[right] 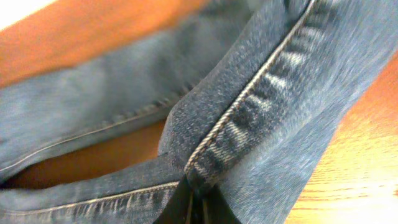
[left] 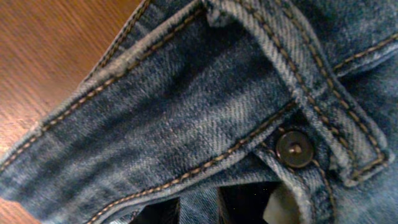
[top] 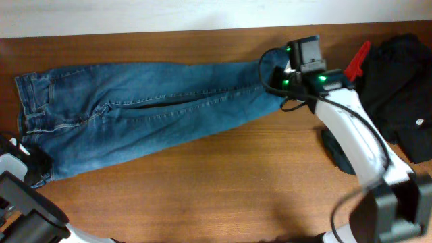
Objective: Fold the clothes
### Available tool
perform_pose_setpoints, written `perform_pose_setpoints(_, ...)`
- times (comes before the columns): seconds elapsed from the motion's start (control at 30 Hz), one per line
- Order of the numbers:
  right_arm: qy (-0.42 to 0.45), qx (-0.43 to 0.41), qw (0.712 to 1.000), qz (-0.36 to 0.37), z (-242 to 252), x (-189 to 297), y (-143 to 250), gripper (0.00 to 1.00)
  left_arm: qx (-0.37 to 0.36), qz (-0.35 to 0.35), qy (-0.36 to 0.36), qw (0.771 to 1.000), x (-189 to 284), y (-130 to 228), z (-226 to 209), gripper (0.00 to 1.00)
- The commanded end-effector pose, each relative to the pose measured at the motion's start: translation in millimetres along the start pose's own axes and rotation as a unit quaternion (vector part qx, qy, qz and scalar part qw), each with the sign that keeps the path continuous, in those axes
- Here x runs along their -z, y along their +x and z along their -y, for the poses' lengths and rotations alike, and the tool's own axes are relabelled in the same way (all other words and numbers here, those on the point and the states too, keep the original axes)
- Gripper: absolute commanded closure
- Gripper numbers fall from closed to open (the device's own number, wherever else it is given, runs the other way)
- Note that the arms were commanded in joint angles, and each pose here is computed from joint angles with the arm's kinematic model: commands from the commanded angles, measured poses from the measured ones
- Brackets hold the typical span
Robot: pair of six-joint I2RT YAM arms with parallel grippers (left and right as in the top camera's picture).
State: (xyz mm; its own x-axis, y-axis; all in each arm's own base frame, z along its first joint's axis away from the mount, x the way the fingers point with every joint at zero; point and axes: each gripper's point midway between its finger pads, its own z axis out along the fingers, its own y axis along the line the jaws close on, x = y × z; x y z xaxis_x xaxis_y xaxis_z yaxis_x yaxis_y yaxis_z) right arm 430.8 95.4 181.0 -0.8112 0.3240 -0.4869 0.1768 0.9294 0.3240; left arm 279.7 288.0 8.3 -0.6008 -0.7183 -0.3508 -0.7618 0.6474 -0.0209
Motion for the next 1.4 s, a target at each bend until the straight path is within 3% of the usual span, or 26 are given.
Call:
perform_pose_setpoints(0.0,0.066,0.007,0.997,0.048,27.0,38.0,-17.5,0.96,-0.006,0.007,-0.002,1.000,-0.6,-7.4,-0.9,0.80)
perform_pose_setpoints(0.13,0.143,-0.019,0.989,-0.017,61.3,33.8,14.9,0.96,-0.006,0.008,-0.003,1.000,-0.6,-7.6,-0.9,0.80)
perform_pose_setpoints(0.23,0.169,-0.018,0.985,-0.025,71.5,25.6,17.5,0.96,-0.006,0.008,-0.003,1.000,-0.6,-7.5,-0.9,0.79)
perform_pose_setpoints(0.3,0.151,-0.028,0.988,-0.011,64.1,23.4,10.2,0.96,-0.006,0.007,-0.002,1.000,-0.6,-7.1,-0.9,0.80)
perform_pose_setpoints(0.37,0.040,-0.038,0.998,-0.043,18.6,32.1,9.6,0.96,-0.009,0.002,-0.003,1.000,-0.6,-4.5,-1.1,0.79)
perform_pose_setpoints(0.5,0.071,-0.053,0.995,-0.044,21.4,45.1,10.7,0.96,-0.009,0.000,-0.003,1.000,-0.6,-3.6,-1.1,0.79)
perform_pose_setpoints(0.73,0.136,-0.054,0.978,-0.151,47.6,62.2,64.1,0.96,-0.010,-0.003,-0.003,1.000,-0.6,-2.4,-1.3,0.80)
perform_pose_setpoints(0.8,0.148,-0.050,0.976,-0.152,52.3,63.6,65.4,0.96,-0.010,-0.001,-0.003,1.000,-0.6,-3.1,-1.2,0.79)
perform_pose_setpoints(0.9,0.165,-0.043,0.981,-0.095,56.8,51.6,39.2,0.96,-0.010,0.001,-0.003,1.000,-0.6,-4.0,-1.1,0.79)
perform_pose_setpoints(0.93,0.162,-0.043,0.983,-0.070,55.1,43.7,26.5,0.93,-0.010,0.000,-0.003,1.000,-0.6,-3.9,-1.1,0.79)
perform_pose_setpoints(0.97,0.155,-0.045,0.986,-0.048,51.6,36.0,15.2,0.69,-0.010,0.000,-0.003,1.000,-0.6,-3.9,-1.1,0.79)
perform_pose_setpoints(1.0,0.142,-0.046,0.988,-0.031,45.9,27.3,5.5,0.57,-0.010,0.000,-0.003,1.000,-0.6,-3.8,-1.1,0.79)
perform_pose_setpoints(1.1,0.114,-0.048,0.992,-0.020,34.8,7.2,-4.6,0.44,-0.010,0.000,-0.003,1.000,-0.6,-3.7,-1.2,0.79)
perform_pose_setpoints(1.13,0.119,-0.048,0.991,-0.030,37.4,-3.7,-1.8,0.32,-0.010,0.000,-0.003,1.000,-0.6,-3.6,-1.1,0.79)
perform_pose_setpoints(1.3,0.174,-0.056,0.978,-0.097,71.0,-27.9,25.1,0.32,-0.009,0.005,-0.002,1.000,-0.6,-6.0,-0.9,0.79)
perform_pose_setpoints(1.37,0.195,-0.063,0.970,-0.129,88.8,-33.0,37.1,0.36,-0.010,0.007,0.001,1.000,-0.6,-7.4,0.3,0.79)
